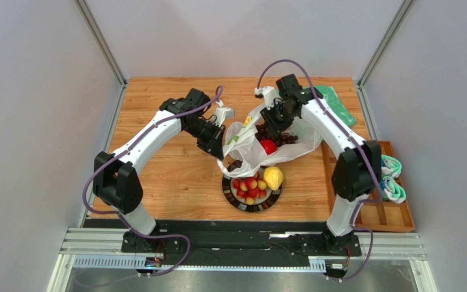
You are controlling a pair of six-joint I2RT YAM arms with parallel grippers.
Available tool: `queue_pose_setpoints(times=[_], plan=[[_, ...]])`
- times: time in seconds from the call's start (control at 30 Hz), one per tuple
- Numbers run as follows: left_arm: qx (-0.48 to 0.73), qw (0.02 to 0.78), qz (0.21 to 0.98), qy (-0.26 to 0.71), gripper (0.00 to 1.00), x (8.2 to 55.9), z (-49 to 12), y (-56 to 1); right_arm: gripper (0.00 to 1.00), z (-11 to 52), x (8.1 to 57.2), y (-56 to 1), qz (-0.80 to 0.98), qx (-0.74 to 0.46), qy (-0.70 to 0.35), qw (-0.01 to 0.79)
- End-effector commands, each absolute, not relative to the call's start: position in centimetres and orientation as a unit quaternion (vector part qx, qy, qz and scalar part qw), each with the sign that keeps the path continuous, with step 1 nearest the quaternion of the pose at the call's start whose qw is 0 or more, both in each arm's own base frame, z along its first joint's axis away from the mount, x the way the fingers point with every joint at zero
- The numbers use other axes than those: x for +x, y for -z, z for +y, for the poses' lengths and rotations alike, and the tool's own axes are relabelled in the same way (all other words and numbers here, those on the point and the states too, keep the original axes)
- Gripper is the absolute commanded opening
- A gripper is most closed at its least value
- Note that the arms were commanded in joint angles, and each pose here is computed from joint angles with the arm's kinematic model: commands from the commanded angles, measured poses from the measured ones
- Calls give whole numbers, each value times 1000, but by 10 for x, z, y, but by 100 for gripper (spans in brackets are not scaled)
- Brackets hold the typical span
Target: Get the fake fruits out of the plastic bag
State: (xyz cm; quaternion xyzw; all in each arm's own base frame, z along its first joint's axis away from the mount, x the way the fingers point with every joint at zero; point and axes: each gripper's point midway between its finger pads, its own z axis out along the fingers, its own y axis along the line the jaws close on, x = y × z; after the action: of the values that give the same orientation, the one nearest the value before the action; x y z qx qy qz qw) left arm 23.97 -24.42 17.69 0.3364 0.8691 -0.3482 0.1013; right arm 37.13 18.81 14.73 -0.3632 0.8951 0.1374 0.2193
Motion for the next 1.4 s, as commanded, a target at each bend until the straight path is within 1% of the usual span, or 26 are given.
queue_pose_setpoints(times=[0.0, 0.1, 0.17, 0.23, 0.37, 0.5, 0.6, 0.63, 0.73, 0.8, 0.9, 1.1, 1.17, 1.2, 1.27, 1.3, 1.37], plan=[[353, 141, 854, 356, 0, 260, -257, -197, 35, 189, 362, -249, 840, -388, -150, 349], [356, 153, 852, 351, 0, 270, -260, -203, 35, 190, 340, -262, 829, -394, -162, 362], [359, 157, 851, 349, 0, 269, -259, -205, 38, 191, 329, -251, 831, -404, -150, 351], [360, 161, 850, 350, 0, 265, -257, -208, 44, 192, 328, -236, 839, -401, -136, 342], [361, 163, 850, 347, 0, 253, -250, -208, 45, 196, 348, -214, 853, -389, -122, 325], [364, 164, 849, 347, 0, 241, -243, -207, 47, 198, 362, -172, 869, -405, -107, 265], [369, 169, 847, 343, 0, 239, -241, -208, 50, 194, 368, -155, 874, -415, -93, 237], [369, 168, 848, 342, 0, 239, -241, -208, 56, 193, 371, -145, 876, -416, -88, 226], [369, 167, 848, 342, 0, 239, -240, -207, 66, 194, 371, -126, 881, -422, -91, 193], [368, 162, 848, 345, 0, 237, -241, -206, 69, 193, 369, -115, 885, -422, -90, 177], [366, 157, 849, 348, 0, 237, -241, -203, 71, 192, 375, -102, 890, -419, -80, 165], [362, 147, 851, 351, 0, 235, -242, -199, 70, 196, 382, -78, 893, -424, -80, 132], [361, 147, 851, 351, 0, 235, -242, -199, 66, 197, 379, -76, 891, -429, -87, 122], [362, 148, 851, 351, 0, 236, -243, -200, 58, 199, 377, -76, 889, -431, -93, 119], [361, 148, 851, 352, 0, 238, -244, -201, 50, 196, 376, -83, 889, -431, -90, 123], [362, 149, 850, 352, 0, 239, -244, -201, 44, 194, 377, -95, 888, -429, -92, 137], [361, 146, 849, 356, 0, 240, -246, -200, 40, 193, 376, -110, 886, -427, -96, 152]])
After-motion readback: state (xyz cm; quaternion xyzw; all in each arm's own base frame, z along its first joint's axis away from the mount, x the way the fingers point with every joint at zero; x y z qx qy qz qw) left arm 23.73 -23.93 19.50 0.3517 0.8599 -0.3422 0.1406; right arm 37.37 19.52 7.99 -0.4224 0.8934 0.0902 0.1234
